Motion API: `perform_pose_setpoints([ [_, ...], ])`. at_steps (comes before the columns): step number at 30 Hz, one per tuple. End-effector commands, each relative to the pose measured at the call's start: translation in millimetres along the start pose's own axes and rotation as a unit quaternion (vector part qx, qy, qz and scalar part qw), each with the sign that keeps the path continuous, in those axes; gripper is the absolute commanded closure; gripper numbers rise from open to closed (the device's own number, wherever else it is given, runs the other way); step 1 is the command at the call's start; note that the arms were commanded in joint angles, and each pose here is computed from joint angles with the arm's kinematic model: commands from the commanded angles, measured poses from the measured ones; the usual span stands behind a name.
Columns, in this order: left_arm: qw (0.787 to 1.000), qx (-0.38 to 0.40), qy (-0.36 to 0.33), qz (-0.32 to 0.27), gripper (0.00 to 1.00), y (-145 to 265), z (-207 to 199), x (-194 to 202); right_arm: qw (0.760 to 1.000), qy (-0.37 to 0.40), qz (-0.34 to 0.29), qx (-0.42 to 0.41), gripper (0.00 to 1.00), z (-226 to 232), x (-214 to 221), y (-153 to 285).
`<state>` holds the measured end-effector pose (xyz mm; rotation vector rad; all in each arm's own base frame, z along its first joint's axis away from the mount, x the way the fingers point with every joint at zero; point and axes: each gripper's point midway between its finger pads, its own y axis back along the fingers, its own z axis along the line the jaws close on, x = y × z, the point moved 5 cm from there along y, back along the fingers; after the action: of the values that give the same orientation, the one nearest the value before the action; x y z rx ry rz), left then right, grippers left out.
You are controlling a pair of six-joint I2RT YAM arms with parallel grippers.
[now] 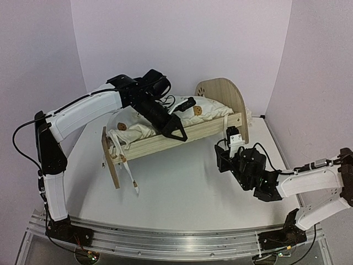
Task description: Set up the pet bed
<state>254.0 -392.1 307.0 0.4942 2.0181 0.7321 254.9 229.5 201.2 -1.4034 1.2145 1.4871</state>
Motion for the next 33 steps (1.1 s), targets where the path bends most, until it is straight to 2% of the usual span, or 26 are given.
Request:
perform_pose_setpoints([
  [1,0.959,0.082,-0.174,-0.208,1.0,118,-99,-72,0.992,0.006,-0.073,0.106,0.5,-14,-34,-9],
  [8,0.954,0.113,-0.18,-0.211,1.0,136,-117,-70,0.978,0.056,-0.071,0.186,0.41,-24,-20,-19],
  [13,0.953,0.124,-0.187,-0.204,1.0,139,-121,-63,0.964,0.103,-0.087,0.231,0.39,-26,-39,-24],
  [19,0.946,0.143,-0.205,-0.209,1.0,151,-132,-60,0.948,0.138,-0.08,0.276,0.39,-42,-42,-27],
  [26,0.936,0.176,-0.219,-0.211,1.0,162,-142,-56,0.939,0.178,-0.071,0.286,0.4,-59,-41,-34],
  [30,0.929,0.199,-0.224,-0.216,1.0,169,-148,-56,0.938,0.186,-0.073,0.284,0.51,-62,-41,-40],
  [33,0.929,0.201,-0.223,-0.217,1.0,169,-147,-57,0.941,0.17,-0.077,0.283,0.73,-68,-36,-42],
])
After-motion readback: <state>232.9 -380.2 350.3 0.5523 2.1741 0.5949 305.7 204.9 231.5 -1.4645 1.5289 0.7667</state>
